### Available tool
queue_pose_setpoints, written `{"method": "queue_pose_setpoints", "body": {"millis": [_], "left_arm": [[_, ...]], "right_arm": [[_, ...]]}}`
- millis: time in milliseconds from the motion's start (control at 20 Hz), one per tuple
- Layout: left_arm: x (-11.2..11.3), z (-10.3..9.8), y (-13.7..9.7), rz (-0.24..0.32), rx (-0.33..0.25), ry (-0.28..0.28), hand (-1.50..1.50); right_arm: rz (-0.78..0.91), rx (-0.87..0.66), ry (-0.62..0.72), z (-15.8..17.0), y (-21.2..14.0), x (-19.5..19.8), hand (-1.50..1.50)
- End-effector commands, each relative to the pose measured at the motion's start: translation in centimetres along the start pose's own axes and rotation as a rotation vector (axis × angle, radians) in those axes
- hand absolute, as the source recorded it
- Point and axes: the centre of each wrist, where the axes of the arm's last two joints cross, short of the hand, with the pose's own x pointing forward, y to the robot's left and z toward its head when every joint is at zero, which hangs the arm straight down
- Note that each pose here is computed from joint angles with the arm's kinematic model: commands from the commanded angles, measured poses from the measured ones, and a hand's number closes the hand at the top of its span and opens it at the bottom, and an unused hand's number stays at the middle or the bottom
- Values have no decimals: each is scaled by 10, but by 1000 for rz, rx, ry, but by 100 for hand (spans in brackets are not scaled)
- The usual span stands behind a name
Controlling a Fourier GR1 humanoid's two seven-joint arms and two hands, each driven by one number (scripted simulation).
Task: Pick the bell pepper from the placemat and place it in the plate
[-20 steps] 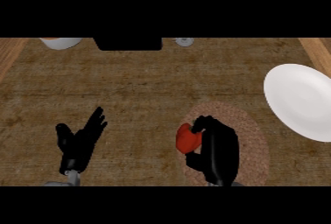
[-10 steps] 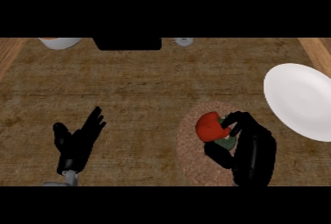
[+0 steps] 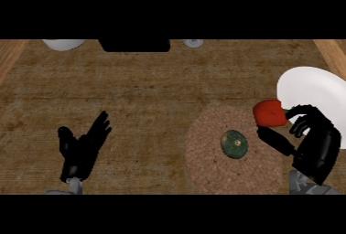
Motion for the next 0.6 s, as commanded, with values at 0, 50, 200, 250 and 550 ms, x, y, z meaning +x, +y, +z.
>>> {"method": "queue_pose_setpoints", "body": {"millis": [0, 50, 200, 250, 550], "left_arm": [[-14, -12, 8, -6, 7, 4, 0], [-8, 2, 3, 3, -4, 1, 0], [0, -6, 9, -12, -12, -7, 0], [-4, -1, 4, -14, 1, 4, 0], [-5, -13, -5, -11, -15, -17, 0]], "right_arm": [[28, -88, 7, -49, -15, -32, 150], [61, -119, 14, -54, -18, -47, 150], [51, -184, 27, -95, -23, -67, 150], [72, -204, 57, -92, -30, -89, 150], [31, -188, 36, -150, -31, -115, 150]]}}
